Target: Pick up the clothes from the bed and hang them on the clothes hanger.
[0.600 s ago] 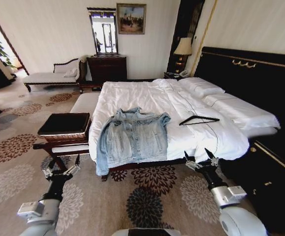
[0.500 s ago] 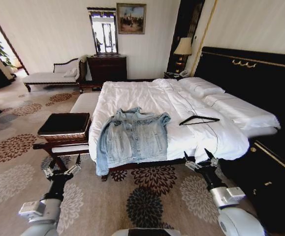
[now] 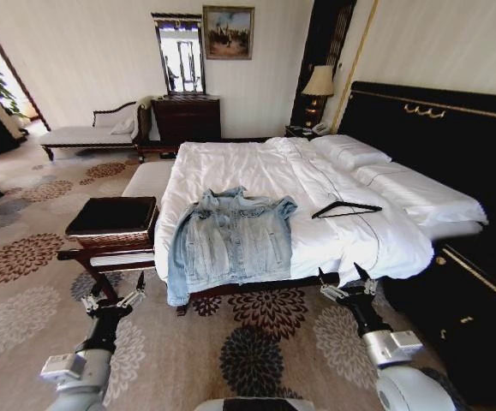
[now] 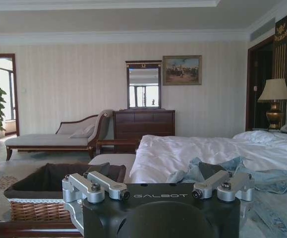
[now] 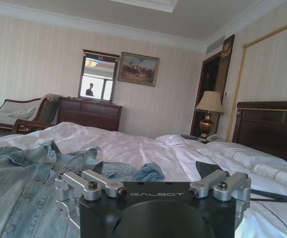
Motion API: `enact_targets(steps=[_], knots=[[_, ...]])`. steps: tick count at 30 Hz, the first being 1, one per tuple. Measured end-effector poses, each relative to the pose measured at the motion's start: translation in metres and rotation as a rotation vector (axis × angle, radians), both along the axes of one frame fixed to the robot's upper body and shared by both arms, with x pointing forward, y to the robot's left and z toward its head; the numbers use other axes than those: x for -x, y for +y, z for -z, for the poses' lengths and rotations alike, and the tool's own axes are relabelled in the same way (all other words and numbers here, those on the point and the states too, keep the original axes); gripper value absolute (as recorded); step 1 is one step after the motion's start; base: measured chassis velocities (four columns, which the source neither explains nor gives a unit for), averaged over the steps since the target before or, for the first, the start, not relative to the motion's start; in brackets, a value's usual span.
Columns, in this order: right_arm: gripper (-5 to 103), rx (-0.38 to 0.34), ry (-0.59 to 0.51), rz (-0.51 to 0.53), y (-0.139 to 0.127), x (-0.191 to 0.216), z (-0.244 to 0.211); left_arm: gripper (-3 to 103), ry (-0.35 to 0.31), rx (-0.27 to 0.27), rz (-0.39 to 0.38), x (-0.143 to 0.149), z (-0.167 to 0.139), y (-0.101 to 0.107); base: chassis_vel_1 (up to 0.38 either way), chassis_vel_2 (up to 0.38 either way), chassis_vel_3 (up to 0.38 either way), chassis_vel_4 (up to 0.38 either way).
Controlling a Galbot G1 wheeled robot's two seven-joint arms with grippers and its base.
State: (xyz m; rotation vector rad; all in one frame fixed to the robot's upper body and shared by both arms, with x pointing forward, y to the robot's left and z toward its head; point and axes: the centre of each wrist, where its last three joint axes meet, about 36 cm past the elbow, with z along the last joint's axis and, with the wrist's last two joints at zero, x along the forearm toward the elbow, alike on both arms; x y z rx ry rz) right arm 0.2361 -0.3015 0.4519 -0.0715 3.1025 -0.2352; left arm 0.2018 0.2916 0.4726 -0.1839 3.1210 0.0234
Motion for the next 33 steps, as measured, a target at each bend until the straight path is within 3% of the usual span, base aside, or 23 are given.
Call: enact_targets(steps=[18,33], knots=[[100,-0.005,0.009,-0.003,0.005,0.003,0.004,100,0.002,0.003,-0.020,0.003,0.006,0.006,-0.149,0.143,0.136,-0.140],[100,0.002,0.017,-0.019,0.010,0.003,0.007,100,0.001,0.016,-0.059,0.005,0.007,0.024,-0.176,0.143,0.165,-0.143]])
